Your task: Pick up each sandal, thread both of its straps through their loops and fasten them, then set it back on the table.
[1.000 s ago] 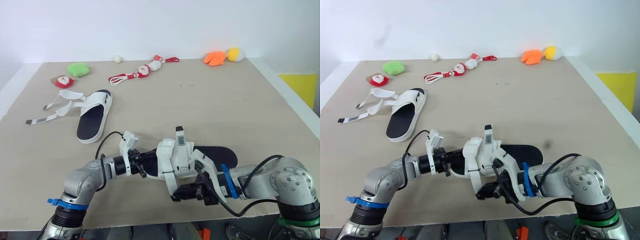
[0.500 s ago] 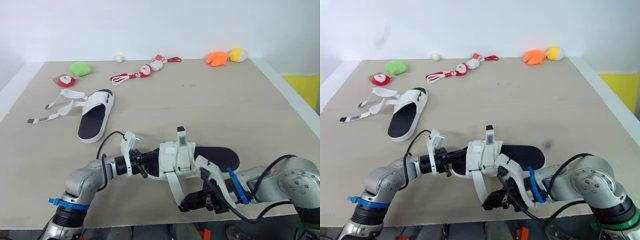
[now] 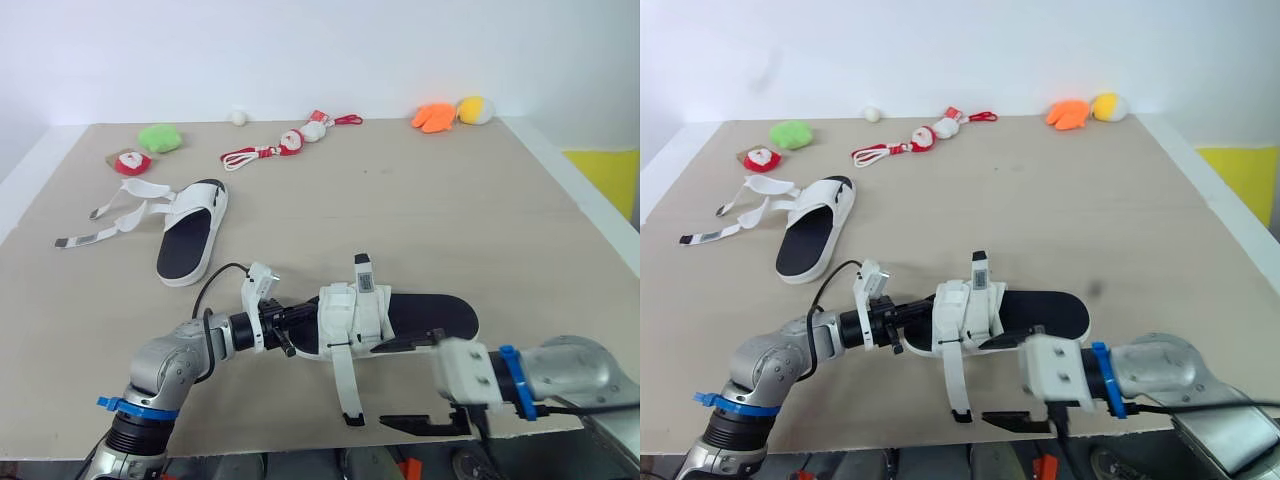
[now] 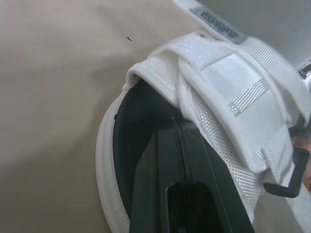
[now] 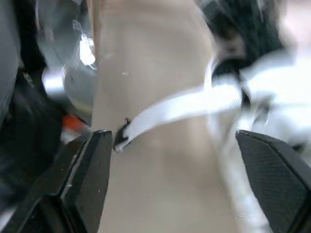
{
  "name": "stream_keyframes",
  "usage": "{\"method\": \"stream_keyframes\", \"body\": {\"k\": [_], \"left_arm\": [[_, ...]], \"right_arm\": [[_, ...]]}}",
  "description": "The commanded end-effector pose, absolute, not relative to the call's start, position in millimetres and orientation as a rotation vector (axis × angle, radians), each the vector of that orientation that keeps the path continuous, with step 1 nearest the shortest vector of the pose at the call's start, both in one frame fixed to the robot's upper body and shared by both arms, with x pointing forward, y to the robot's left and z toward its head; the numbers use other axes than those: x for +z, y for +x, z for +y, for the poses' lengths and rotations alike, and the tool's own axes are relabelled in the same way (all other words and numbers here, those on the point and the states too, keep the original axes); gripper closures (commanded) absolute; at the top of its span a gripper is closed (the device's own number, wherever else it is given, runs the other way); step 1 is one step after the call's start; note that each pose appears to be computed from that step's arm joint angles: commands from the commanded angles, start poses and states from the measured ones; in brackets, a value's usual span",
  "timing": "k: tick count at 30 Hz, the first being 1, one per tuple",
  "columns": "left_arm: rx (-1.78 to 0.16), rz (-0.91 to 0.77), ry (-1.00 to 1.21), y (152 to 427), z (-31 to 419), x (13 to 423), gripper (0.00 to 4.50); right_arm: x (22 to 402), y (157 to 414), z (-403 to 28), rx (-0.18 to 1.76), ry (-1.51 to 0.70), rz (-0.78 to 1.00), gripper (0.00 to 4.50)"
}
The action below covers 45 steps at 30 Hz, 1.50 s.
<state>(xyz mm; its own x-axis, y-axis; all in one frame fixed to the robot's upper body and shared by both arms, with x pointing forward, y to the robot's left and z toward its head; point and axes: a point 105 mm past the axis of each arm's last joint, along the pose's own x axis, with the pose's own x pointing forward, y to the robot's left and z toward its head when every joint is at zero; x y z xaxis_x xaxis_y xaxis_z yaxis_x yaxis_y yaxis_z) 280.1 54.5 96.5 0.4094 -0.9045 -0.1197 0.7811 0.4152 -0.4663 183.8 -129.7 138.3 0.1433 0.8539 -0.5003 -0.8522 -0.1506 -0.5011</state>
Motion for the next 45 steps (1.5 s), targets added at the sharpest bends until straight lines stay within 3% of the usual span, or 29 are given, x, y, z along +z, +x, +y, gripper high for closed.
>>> {"method": "stream_keyframes", "body": {"k": [1, 4, 8, 18, 27, 29, 31, 37, 41, 45], "left_arm": [[-1.081, 0.472, -0.366, 273, 54, 78, 4.5], [-1.082, 0.471, -0.369, 273, 53, 78, 4.5], [-1.081, 0.47, -0.369, 274, 53, 78, 4.5], [-1.079, 0.466, -0.371, 277, 53, 80, 4.5], [-1.074, 0.461, -0.372, 278, 53, 81, 4.5], [-1.075, 0.463, -0.371, 278, 53, 81, 4.5], [-1.076, 0.463, -0.371, 278, 53, 81, 4.5], [-1.076, 0.463, -0.373, 277, 53, 81, 4.5], [-1.071, 0.465, -0.372, 275, 56, 81, 4.5], [-1.067, 0.468, -0.372, 274, 57, 80, 4.5]], "right_arm": [[132, 186, -142, 1.503, -1.283, -0.357, 0.06], [121, 188, -140, 1.503, -1.527, -0.673, 0.06], [122, 189, -126, 1.471, -1.588, -0.892, 0.06], [125, 197, -105, 1.457, -1.643, -1.004, 0.06], [106, 196, -121, 1.544, -1.663, -0.969, 0.06], [100, 196, -128, 1.563, -1.665, -0.965, 0.56], [96, 197, -132, 1.575, -1.666, -0.963, 1.34], [86, 199, -129, 1.603, -1.683, -0.983, 4.41], [89, 200, -116, 1.581, -1.66, -1.023, 4.47], [98, 197, -103, 1.56, -1.63, -1.064, 2.97]]}}
